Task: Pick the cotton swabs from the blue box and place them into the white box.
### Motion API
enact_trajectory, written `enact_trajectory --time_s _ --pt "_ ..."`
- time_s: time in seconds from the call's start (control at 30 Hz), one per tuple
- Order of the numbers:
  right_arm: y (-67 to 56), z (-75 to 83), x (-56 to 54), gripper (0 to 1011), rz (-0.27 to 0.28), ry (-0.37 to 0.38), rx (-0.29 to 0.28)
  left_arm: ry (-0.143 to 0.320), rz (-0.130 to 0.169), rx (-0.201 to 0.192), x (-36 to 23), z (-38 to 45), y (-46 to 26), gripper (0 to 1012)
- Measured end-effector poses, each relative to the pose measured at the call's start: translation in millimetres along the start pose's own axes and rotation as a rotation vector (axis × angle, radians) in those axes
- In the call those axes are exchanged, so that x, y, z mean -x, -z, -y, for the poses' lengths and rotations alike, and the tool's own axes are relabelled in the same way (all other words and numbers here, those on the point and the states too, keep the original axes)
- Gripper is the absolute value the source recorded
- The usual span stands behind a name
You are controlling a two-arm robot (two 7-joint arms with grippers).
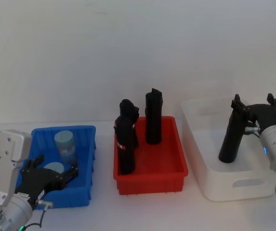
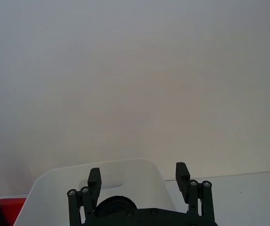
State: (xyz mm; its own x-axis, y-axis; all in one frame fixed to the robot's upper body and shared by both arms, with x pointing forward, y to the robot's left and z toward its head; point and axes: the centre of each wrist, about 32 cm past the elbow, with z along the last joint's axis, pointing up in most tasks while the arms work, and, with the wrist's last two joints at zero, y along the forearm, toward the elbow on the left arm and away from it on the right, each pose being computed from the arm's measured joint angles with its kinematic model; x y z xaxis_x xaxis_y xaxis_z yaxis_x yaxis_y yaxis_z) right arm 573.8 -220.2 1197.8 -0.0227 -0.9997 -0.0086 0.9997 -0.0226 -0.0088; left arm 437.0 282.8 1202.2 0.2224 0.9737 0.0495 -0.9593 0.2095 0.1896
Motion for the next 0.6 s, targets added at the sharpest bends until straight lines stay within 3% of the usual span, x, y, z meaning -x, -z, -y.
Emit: enact_trajectory --time_s 0.27,0.6 --pt "0.0 0.0 0.0 1002 0.000 0.000 0.000 -0.015 -0.022 -0.033 -11.3 -1.5 6.3 1004" --pt "0.0 0.0 0.0 1002 0.000 0.001 0.000 -0.011 -0.024 -0.059 -22.0 6.6 11.6 1004"
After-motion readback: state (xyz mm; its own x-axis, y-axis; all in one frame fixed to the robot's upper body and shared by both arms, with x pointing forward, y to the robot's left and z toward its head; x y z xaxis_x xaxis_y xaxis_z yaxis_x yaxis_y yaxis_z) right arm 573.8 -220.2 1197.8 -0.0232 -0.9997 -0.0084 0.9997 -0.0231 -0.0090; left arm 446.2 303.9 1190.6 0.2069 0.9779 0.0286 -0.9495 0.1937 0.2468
